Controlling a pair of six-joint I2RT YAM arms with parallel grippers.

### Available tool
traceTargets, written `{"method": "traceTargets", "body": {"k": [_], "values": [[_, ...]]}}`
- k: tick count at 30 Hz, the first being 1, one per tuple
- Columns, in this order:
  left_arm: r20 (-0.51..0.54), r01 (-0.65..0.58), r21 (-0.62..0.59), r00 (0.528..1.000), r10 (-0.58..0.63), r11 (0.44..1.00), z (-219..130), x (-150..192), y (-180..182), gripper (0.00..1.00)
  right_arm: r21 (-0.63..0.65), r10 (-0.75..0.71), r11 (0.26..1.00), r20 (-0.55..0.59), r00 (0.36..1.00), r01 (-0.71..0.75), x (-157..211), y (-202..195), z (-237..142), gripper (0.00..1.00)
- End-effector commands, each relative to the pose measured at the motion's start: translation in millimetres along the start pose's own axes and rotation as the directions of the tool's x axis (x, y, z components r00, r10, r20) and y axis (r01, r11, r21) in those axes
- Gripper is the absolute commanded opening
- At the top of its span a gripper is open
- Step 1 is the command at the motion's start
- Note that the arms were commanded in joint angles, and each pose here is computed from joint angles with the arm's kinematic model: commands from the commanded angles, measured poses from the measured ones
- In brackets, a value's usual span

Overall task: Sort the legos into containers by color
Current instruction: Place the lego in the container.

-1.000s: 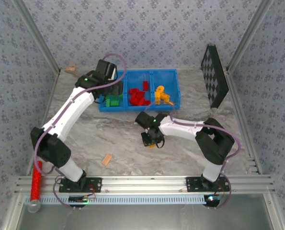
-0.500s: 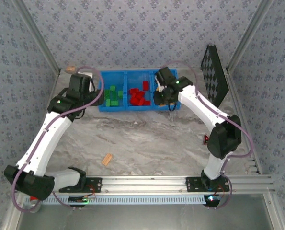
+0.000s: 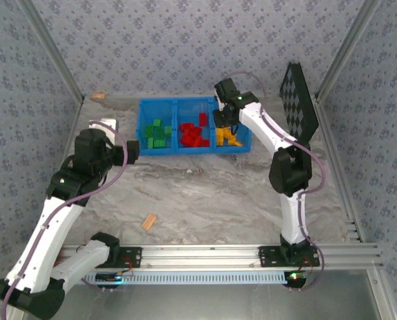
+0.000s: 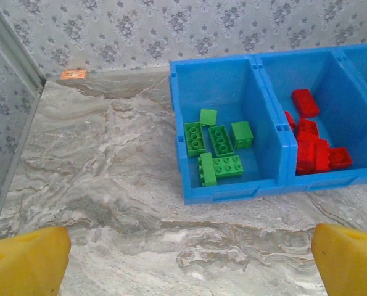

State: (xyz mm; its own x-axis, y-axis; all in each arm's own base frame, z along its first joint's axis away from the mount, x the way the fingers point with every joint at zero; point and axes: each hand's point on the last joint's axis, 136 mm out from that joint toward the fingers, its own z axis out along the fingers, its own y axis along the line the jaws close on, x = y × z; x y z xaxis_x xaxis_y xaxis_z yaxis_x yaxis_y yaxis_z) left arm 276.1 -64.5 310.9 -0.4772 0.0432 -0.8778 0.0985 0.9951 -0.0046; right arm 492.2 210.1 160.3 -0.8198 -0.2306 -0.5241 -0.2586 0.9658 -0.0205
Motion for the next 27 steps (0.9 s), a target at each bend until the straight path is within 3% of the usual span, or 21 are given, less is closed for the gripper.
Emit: {"method": "traceTargets", "body": {"k": [1,5,11,27], "values": [[0.01,-0.02,0.054,1.0,0.019,0.998,2,3,-9,1.0,0.021,0.016,1.0,0.057,0.998,-0.017,-25,-15,17,0.23],[-0.05,-0.019,0.04,0.999,0.021,0.999,8,19,-7,1.0,0.046,0.022,0.999,0.033,0.999,-0.024,-28,-28,43,0.23],[-0.053,-0.006,-0.038,0.999,0.004,0.999,15,30,6,1.0,0.091,0.017,0.996,0.003,1.0,-0.017,-23,-43,70,0.24],[-0.06,-0.03,-0.166,0.998,0.021,0.986,27,27,24,1.0,0.142,-0.003,0.99,-0.069,0.998,0.013,-3,-56,106,0.4]]}}
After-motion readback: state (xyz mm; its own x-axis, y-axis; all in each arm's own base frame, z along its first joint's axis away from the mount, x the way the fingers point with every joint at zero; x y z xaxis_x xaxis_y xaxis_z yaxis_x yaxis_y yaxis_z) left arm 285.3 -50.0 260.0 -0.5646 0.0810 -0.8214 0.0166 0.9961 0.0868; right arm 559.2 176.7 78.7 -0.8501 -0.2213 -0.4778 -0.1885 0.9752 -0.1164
